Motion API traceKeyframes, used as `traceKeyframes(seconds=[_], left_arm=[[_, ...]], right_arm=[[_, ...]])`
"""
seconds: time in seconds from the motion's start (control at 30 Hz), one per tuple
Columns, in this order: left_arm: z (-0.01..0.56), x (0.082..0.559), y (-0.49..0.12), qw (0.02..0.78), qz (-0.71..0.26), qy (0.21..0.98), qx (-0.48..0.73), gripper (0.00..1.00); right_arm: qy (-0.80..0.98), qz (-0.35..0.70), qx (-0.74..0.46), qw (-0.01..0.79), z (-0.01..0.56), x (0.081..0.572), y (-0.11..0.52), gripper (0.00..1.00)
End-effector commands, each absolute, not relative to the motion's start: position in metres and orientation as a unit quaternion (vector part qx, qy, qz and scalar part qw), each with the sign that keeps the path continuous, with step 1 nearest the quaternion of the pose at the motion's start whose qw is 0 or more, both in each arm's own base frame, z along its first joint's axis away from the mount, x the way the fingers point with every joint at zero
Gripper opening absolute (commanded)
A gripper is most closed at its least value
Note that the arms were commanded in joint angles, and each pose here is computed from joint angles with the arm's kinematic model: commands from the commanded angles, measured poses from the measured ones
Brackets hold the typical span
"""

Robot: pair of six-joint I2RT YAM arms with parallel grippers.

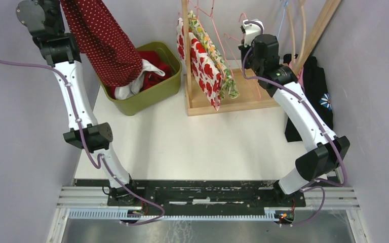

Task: Remove the skirt from the hanger
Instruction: Place the skirt in the bin.

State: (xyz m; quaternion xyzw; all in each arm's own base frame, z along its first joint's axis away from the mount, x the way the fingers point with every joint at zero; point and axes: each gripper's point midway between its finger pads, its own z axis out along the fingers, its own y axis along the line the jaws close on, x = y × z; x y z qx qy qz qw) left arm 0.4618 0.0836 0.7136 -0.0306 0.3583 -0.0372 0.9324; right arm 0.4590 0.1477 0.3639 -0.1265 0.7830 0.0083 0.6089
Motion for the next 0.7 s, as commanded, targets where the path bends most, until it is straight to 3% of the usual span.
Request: traceKeyframes(seconds=[0.0,0.27,0.67], left_arm=[[0.725,0.458,0.065,0.946,-0.099,0.308,-0.003,0.03],[0.640,0.528,0.048,0.892,-0.149,0.427,0.020,0.03],[0.597,0.544,-0.032,0.835,-0.282,0.469,0.061,0.03]], right_arm=[[0.752,0.020,-0.103,0.651,0.402,0.470,0.144,0.01],[0.764,0.024,-0.097,0.638,0.386,0.480,0.142,0.01],[0.771,0.032,-0.089,0.630,0.375,0.476,0.135,0.01]])
